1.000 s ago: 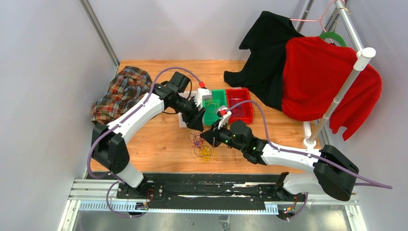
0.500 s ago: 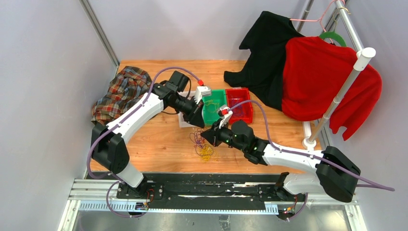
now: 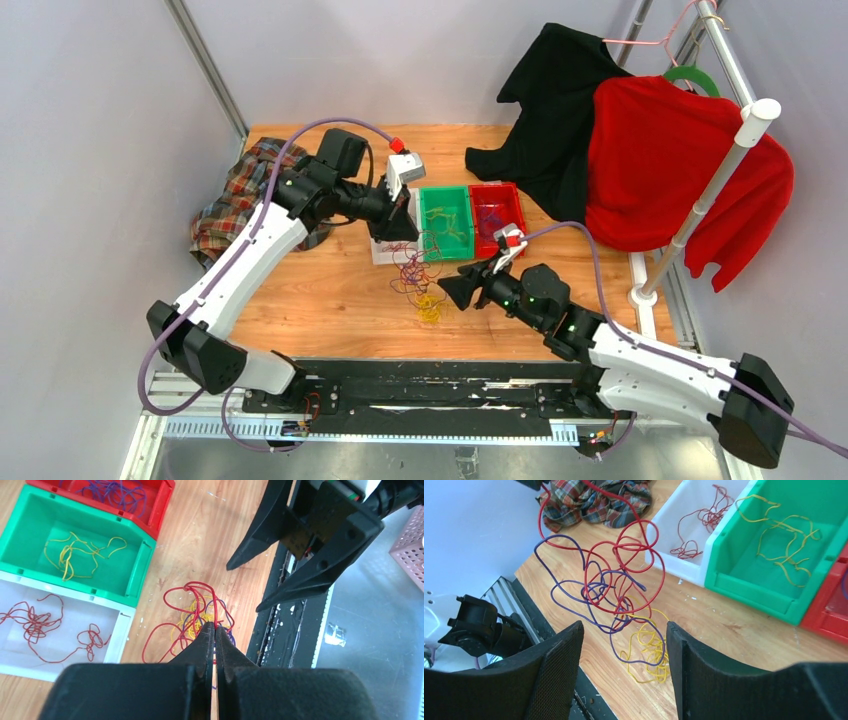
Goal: Untangle the cables
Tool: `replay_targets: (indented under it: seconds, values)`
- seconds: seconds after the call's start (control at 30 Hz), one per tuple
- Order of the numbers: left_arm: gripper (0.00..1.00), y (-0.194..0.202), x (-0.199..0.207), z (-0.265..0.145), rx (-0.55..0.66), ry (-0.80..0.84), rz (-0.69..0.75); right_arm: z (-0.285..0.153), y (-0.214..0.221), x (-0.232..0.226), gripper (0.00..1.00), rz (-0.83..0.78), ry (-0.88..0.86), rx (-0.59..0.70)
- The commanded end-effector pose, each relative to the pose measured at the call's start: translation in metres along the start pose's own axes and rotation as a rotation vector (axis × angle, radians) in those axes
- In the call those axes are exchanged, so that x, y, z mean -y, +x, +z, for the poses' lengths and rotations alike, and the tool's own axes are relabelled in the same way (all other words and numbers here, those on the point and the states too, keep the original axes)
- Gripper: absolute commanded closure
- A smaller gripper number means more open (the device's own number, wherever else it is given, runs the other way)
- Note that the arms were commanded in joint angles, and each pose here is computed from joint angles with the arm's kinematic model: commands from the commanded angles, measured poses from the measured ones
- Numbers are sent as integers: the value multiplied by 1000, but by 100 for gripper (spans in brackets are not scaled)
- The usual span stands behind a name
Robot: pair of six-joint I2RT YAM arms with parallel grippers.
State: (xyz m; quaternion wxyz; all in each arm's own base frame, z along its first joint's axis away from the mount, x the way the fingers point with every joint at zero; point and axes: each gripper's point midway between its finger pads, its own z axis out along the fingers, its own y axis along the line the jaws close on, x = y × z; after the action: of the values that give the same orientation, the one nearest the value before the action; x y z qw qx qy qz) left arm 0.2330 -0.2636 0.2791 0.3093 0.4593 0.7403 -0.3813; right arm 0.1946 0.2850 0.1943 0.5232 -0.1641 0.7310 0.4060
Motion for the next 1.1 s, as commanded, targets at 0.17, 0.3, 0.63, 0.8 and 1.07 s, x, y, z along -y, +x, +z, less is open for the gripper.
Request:
replay_targets:
  seconds: [0.17, 0.3, 0.63, 0.8, 1.07]
  values:
    - [99, 1, 14, -5, -6, -3, 48, 9, -67, -2, 30, -91, 79, 98]
    - [99, 0, 21, -8, -8, 12, 57, 33, -80, -8, 27, -121, 84, 105]
    - [99, -21, 43, -26, 56, 38, 73, 70, -66, 6, 28, -94, 148, 92]
    - [99, -34, 55, -35, 94, 59, 56, 86, -45, 11, 31, -36, 159, 70]
    - [99, -75, 68, -62, 196, 19, 127, 102, 6, 18, 32, -1, 196, -18]
